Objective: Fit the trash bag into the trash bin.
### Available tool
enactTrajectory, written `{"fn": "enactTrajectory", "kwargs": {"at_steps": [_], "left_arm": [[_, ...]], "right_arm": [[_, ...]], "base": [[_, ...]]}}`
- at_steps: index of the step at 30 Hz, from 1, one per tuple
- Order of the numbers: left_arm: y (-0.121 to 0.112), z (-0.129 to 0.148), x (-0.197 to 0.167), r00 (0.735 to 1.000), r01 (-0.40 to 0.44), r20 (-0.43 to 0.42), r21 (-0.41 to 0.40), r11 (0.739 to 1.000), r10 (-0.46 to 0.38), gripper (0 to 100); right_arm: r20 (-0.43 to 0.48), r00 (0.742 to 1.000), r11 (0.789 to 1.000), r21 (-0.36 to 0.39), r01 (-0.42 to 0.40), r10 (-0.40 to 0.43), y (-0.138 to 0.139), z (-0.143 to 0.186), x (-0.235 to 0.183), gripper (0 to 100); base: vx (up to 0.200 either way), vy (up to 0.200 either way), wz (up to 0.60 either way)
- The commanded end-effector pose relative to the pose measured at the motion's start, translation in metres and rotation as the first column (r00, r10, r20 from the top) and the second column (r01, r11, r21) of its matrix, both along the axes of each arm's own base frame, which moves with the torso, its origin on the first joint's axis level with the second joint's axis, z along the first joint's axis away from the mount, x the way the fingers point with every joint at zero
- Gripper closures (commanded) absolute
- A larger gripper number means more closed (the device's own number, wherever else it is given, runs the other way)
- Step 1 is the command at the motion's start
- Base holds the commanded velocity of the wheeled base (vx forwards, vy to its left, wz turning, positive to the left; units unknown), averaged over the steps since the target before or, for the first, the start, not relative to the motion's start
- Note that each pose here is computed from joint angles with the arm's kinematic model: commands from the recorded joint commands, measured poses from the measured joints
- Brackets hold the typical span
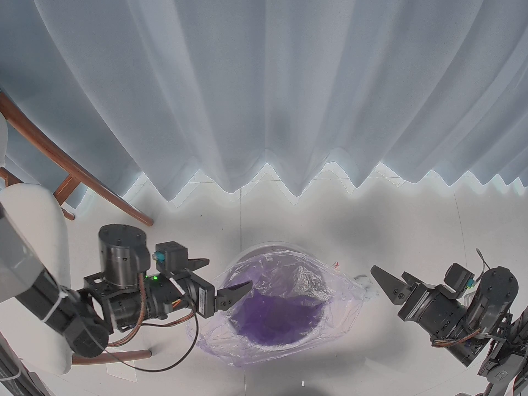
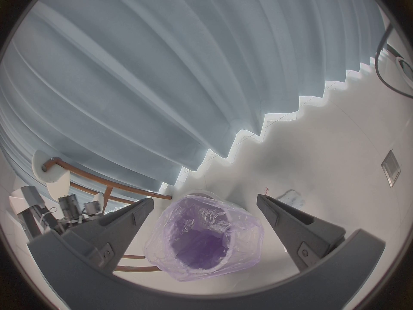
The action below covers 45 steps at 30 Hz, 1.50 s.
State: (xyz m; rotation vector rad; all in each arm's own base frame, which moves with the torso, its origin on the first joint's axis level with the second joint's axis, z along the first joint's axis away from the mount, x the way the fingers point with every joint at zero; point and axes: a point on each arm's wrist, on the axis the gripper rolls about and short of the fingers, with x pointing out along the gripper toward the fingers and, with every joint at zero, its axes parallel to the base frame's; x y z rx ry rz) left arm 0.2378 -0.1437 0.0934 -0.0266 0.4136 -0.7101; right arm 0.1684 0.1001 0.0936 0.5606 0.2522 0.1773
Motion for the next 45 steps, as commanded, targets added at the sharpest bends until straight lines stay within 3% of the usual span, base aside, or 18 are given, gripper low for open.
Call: {"fn": "enactTrajectory", "kwargs": {"at_steps": [1,8,16,17,29,35,36,38,42,45], "left_arm": [[-0.009,-0.038,0.04,0.999,-0.023,-0.024,0.097,0.995,0.026,0],[-0.008,-0.059,0.062,0.999,-0.051,-0.014,0.096,0.994,0.052,0],[-0.007,-0.06,0.074,0.997,-0.072,0.033,0.067,0.995,0.07,0],[-0.006,-0.059,0.074,0.997,-0.075,0.034,0.067,0.995,0.073,100],[0.006,-0.061,0.084,0.992,-0.118,0.052,0.05,0.992,0.116,100],[0.011,-0.05,0.098,0.988,-0.13,0.09,0.005,0.992,0.129,100],[0.011,-0.048,0.098,0.988,-0.128,0.091,-0.006,0.992,0.128,100],[0.01,-0.047,0.097,0.988,-0.126,0.086,-0.014,0.992,0.127,100],[-0.001,-0.042,0.09,0.992,-0.105,0.07,-0.05,0.993,0.109,100],[-0.01,-0.039,0.085,0.993,-0.09,0.065,-0.064,0.994,0.095,100]], "right_arm": [[-0.014,1.0,1.0,-0.002,-0.011,0.011,0.001,-0.003,-0.005,0],[-0.021,1.0,1.0,0.028,0.003,-0.002,0.001,-0.003,-0.005,0],[-0.031,1.0,1.0,0.022,0.006,-0.006,0.002,-0.005,-0.004,0],[-0.031,0.999,1.0,0.021,0.008,-0.007,0.001,-0.005,-0.004,0],[-0.036,0.999,1.0,0.012,0.024,-0.024,0.001,-0.007,-0.003,0],[-0.032,0.998,0.999,-0.01,-0.051,0.05,0.003,-0.007,0.0,0],[-0.034,0.993,0.993,-0.047,-0.112,0.111,0.002,-0.01,0.003,0],[-0.039,0.988,0.986,-0.076,-0.15,0.148,-0.002,-0.013,0.006,0],[-0.069,0.951,0.934,-0.181,-0.309,0.302,-0.013,-0.024,0.021,0],[-0.107,0.933,0.903,-0.236,-0.359,0.343,-0.017,-0.038,0.034,0]], "base": [[0.0,0.0,0.0],[0.0,0.0,0.0],[0.0,0.0,0.0],[0.0,0.0,0.0],[0.0,0.0,0.0],[0.0,0.0,0.0],[0.0,0.0,0.0],[0.0,0.0,0.0],[0.0,0.0,0.0],[0.0,0.0,0.0]]}}
